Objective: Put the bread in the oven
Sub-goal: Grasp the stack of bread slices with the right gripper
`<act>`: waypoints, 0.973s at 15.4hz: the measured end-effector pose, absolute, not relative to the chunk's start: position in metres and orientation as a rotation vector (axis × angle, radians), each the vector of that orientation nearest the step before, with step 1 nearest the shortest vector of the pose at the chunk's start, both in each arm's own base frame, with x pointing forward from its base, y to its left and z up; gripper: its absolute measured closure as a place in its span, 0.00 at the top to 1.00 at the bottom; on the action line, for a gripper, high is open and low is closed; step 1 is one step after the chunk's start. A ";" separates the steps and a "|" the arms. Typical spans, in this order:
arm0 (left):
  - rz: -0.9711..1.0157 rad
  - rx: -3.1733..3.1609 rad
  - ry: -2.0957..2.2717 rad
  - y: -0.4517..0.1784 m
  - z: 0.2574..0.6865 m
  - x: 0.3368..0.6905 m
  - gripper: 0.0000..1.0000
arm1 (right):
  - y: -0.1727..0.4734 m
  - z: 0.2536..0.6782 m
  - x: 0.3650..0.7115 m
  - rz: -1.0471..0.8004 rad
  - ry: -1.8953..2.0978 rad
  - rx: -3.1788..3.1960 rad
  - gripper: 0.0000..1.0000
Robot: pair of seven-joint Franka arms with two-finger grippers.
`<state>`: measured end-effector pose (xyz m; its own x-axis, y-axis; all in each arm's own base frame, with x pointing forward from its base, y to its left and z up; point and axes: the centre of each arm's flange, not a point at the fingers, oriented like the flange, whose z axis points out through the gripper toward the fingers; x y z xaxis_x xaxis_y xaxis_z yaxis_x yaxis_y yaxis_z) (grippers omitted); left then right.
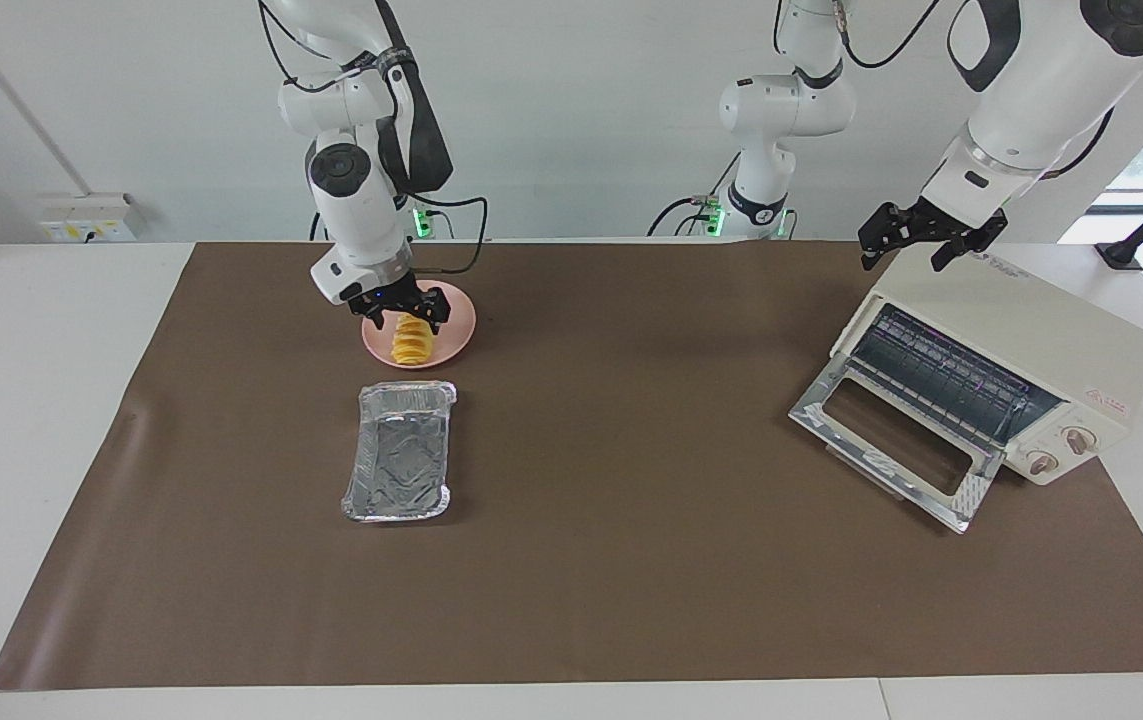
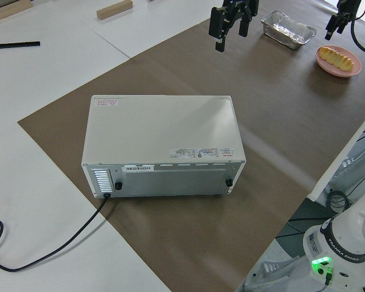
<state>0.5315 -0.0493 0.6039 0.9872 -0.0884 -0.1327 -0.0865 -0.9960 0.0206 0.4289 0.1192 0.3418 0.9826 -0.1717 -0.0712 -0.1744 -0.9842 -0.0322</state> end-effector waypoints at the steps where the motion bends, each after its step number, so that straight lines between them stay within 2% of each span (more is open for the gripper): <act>1: -0.209 3.117 -0.137 -0.049 0.604 0.531 1.00 | 0.116 0.331 0.421 0.104 0.279 -3.089 1.00; 6: -0.209 3.117 -0.137 -0.049 0.604 0.531 1.00 | 0.107 0.309 0.394 0.149 0.278 -3.105 1.00; 9: -0.209 3.117 -0.137 -0.049 0.604 0.531 1.00 | 0.106 0.311 0.389 0.141 0.275 -3.107 0.94; 11: -0.209 3.117 -0.137 -0.049 0.604 0.531 1.00 | 0.106 0.312 0.389 0.139 0.275 -3.105 0.67; 12: -0.209 3.117 -0.137 -0.049 0.604 0.531 1.00 | 0.106 0.312 0.389 0.138 0.275 -3.104 0.62; 15: -0.209 3.117 -0.137 -0.049 0.604 0.531 1.00 | 0.108 0.314 0.388 0.136 0.287 -3.092 0.31</act>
